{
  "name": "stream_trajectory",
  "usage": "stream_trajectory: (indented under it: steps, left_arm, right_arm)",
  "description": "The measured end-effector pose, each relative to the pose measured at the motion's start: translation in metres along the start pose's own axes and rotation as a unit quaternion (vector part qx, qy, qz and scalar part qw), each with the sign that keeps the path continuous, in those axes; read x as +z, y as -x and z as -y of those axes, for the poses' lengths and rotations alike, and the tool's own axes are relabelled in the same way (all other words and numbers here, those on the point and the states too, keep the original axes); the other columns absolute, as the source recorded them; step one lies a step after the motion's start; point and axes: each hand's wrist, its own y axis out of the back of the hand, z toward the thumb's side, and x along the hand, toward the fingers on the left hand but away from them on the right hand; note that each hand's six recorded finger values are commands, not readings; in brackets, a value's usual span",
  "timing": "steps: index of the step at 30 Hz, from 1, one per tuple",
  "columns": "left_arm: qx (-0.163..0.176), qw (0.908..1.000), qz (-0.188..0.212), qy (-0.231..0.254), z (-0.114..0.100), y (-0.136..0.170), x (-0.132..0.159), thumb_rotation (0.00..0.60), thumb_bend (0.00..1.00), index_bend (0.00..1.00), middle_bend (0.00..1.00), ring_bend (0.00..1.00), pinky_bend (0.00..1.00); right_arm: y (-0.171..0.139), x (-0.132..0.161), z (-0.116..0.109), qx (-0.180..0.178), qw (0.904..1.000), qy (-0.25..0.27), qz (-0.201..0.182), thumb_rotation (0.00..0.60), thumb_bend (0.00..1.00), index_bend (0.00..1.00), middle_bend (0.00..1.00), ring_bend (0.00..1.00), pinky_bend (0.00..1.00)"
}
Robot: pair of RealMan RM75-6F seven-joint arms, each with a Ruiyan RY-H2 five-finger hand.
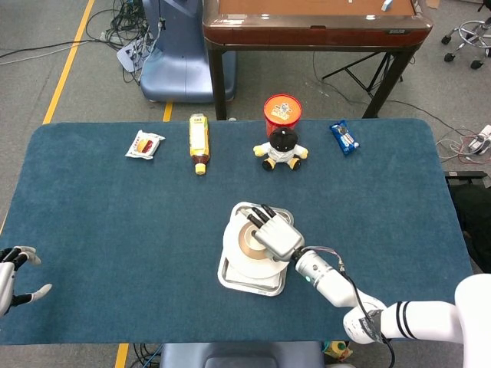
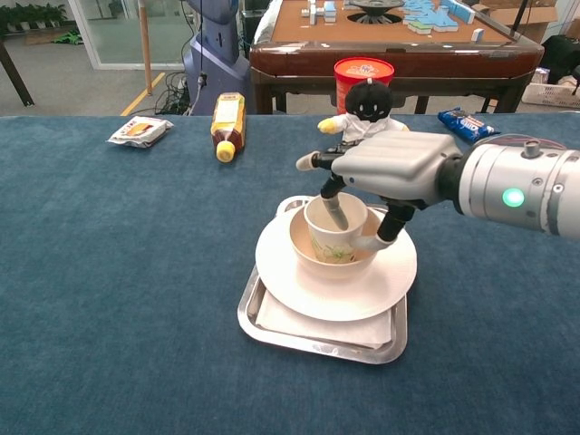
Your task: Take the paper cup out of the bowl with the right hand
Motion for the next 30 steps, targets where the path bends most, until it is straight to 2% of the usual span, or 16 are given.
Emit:
stream_trajectory:
  steps: [16,30]
  left_arm:
    - [-0.003,1.0000,-0.003,-0.001,0.001,0.000,-0.002,0.600,0.06,0.47,0.33,0.26,0.44]
    - [-0.002,1.0000,-0.004,-0.002,0.001,-0.001,-0.002,0.600,0.06,0.47,0.33,0.26,0.44]
  right_arm:
    - [0.001,0.001,-0.001,-0.005,1.0000,-0.004,0.000,0.600,0.46,0.61,0.02,0.00,0.06]
    - [-0.001,0.001,-0.011,-0.015,0.9998,-0.010,0.000,0.600,0.46,0.62,0.02,0.00,0.06]
